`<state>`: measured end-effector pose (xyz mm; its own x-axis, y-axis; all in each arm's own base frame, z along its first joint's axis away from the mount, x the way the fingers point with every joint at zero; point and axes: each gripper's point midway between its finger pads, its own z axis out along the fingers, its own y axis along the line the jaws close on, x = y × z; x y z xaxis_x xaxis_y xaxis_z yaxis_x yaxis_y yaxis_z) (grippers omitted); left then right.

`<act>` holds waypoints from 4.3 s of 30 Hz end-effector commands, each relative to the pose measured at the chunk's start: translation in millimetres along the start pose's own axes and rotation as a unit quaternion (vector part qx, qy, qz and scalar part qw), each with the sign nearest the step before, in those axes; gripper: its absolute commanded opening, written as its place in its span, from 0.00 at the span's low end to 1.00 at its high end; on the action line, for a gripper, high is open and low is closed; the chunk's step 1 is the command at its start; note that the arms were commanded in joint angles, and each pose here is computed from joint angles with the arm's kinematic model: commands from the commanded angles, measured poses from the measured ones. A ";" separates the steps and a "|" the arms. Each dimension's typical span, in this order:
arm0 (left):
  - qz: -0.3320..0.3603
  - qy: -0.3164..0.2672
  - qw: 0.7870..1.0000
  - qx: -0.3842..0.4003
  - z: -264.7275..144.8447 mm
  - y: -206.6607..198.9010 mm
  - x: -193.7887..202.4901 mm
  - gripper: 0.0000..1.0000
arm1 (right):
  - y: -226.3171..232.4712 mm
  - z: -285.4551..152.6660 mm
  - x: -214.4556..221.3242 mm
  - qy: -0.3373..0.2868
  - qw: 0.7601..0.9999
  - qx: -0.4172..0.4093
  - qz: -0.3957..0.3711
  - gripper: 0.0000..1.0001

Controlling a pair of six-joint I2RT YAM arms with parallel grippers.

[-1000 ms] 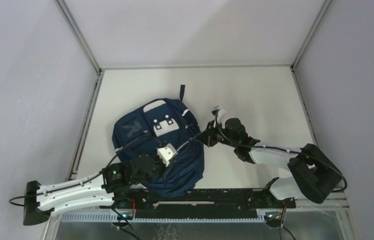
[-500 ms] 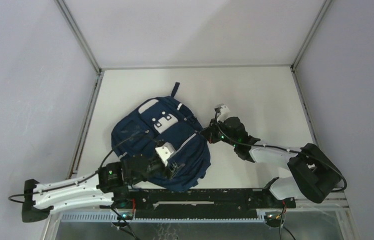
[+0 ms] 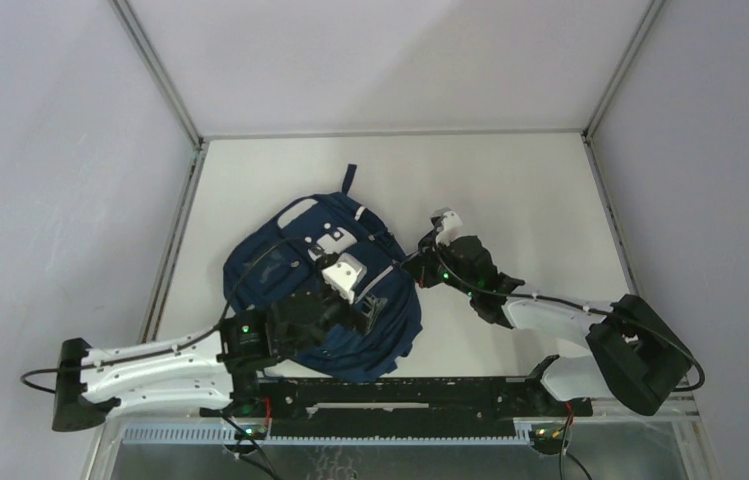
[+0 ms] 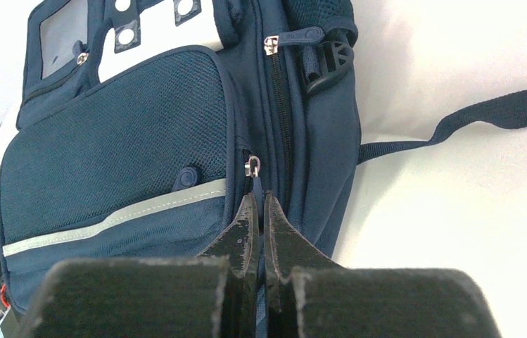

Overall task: Pack the student bag
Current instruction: Zip the student bag at the center of the board, then reset both arms

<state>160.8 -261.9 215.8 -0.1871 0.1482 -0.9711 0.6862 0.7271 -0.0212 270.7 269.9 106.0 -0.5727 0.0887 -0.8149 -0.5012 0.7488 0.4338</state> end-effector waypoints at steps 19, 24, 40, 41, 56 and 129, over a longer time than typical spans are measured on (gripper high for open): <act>0.017 0.057 0.985 -0.160 72.0 -12.1 17.0 0.71 | -1.0 -17.0 -23.7 -0.049 0.999 0.011 -0.008 0.00; 0.057 0.092 0.973 -0.202 86.2 -8.8 36.6 0.70 | 0.6 -16.0 -24.1 -0.049 0.999 0.006 -0.007 0.00; 0.079 0.137 0.961 -0.229 78.5 24.7 68.6 0.00 | -2.5 -27.6 -18.0 -0.041 0.999 0.009 -0.003 0.00; 0.080 0.143 0.967 -0.194 77.0 17.1 71.0 0.00 | -1.0 -29.6 -16.9 -0.038 0.999 0.006 -0.004 0.00; 0.010 0.054 0.961 0.273 -0.8 -100.3 58.7 0.00 | 23.9 -80.0 -5.9 -0.017 0.999 -0.027 -0.033 0.00; -0.176 0.104 0.961 -0.186 25.0 87.9 -41.9 1.00 | -126.6 -176.0 -73.6 -0.161 0.909 0.335 0.189 1.00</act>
<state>226.6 -240.6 232.7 -0.4164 -0.0439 -0.9081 0.3994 0.8885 -0.2261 260.8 99.0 149.6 -0.4961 0.4511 -0.7418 0.0859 0.8757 0.4751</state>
